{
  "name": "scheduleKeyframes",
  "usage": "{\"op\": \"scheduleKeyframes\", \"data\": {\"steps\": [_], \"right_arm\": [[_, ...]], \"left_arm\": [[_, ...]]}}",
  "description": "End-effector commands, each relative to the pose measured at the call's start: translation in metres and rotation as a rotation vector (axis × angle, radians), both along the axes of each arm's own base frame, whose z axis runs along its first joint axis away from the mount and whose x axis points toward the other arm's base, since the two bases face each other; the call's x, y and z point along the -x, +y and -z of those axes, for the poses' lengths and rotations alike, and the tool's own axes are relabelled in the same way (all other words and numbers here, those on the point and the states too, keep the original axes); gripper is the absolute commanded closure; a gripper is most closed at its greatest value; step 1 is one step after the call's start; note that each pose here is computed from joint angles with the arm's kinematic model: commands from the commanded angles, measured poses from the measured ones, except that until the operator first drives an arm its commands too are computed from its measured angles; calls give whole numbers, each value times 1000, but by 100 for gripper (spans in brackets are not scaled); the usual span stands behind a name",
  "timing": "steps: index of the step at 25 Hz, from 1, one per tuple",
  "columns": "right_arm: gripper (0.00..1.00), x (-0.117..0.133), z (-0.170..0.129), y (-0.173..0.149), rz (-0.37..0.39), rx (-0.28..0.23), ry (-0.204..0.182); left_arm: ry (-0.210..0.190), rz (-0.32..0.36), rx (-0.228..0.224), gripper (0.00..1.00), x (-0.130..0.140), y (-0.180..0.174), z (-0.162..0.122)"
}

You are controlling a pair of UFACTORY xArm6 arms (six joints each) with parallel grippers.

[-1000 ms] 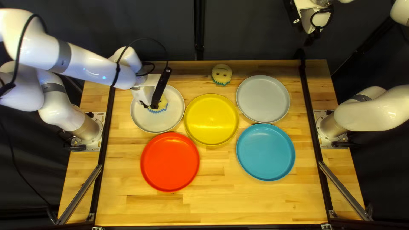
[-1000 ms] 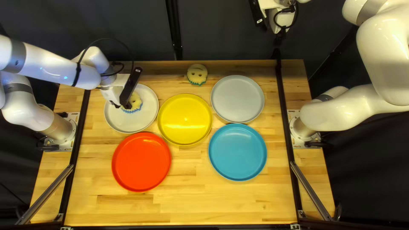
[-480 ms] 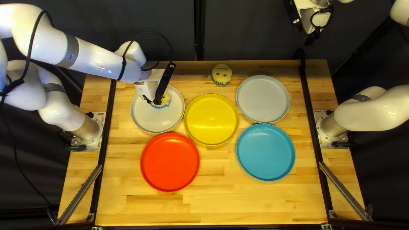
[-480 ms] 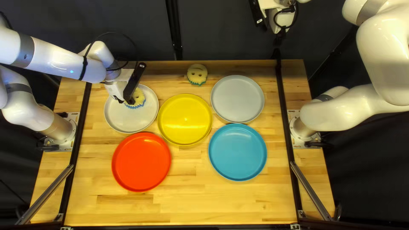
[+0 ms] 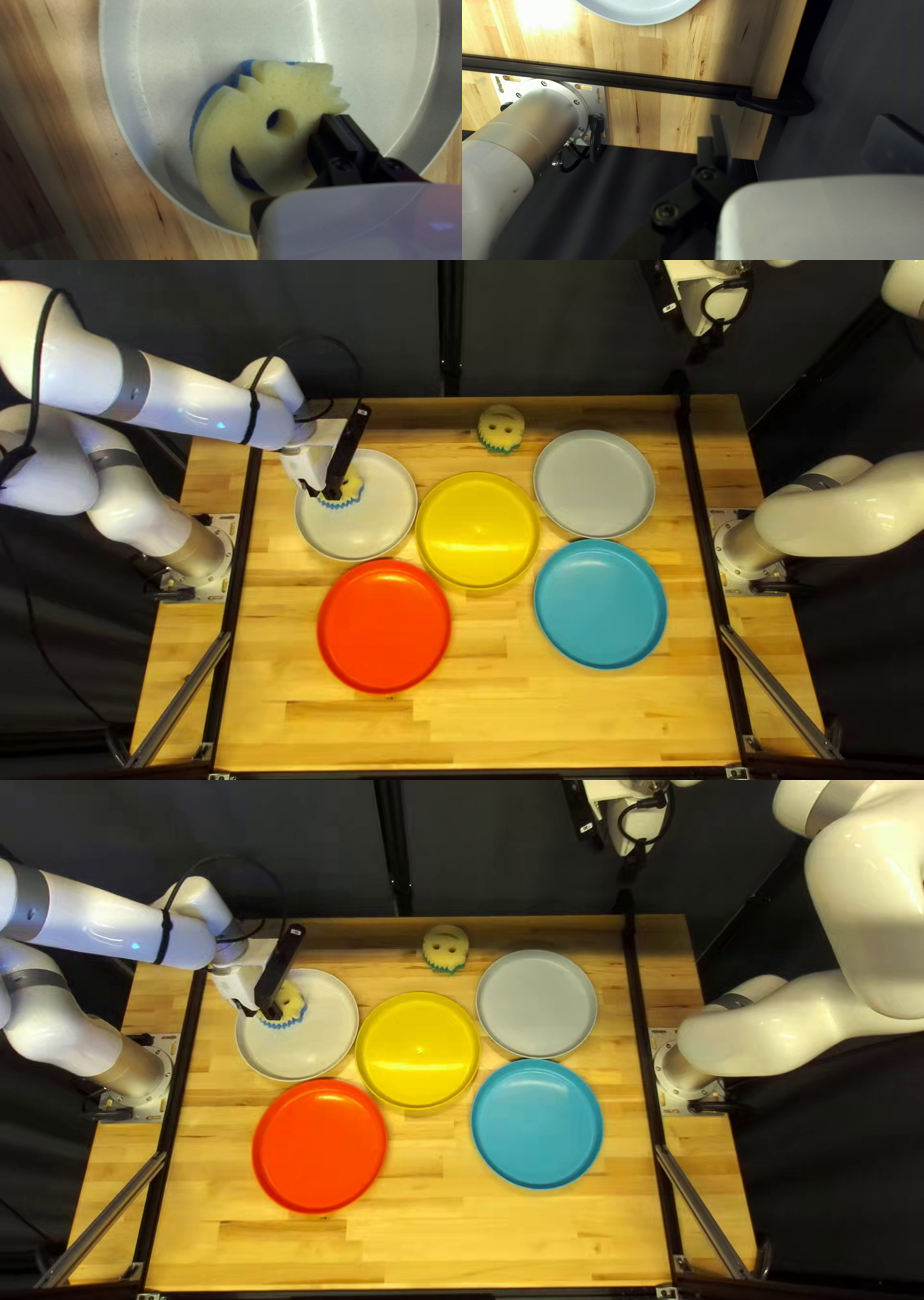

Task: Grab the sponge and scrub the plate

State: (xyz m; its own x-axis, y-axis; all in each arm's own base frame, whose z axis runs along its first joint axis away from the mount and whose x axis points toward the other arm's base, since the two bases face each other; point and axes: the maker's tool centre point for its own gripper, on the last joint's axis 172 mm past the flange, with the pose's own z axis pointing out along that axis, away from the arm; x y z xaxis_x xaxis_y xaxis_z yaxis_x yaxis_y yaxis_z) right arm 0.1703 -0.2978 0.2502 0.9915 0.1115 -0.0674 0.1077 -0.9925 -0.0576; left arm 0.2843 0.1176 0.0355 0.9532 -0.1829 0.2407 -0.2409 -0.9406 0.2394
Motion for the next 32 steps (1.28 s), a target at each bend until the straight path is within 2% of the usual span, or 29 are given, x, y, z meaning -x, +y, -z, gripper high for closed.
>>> {"op": "scheduleKeyframes", "data": {"steps": [1,4,8,17,23,29,32], "right_arm": [[0,0,0,0,0,0,0],[0,0,0,0,0,0,0],[0,0,0,0,0,0,0],[0,0,0,0,0,0,0],[0,0,0,0,0,0,0],[0,0,0,0,0,0,0],[0,0,0,0,0,0,0]], "left_arm": [[-10,12,-6,100,-25,7,0],[-17,19,-10,100,-37,9,-3],[-21,25,-15,100,-38,7,-6],[-6,22,-2,100,3,-22,1],[1,7,1,100,32,-47,-7],[4,-1,2,100,40,-59,-3],[1,-1,6,100,33,-54,-2]]}}
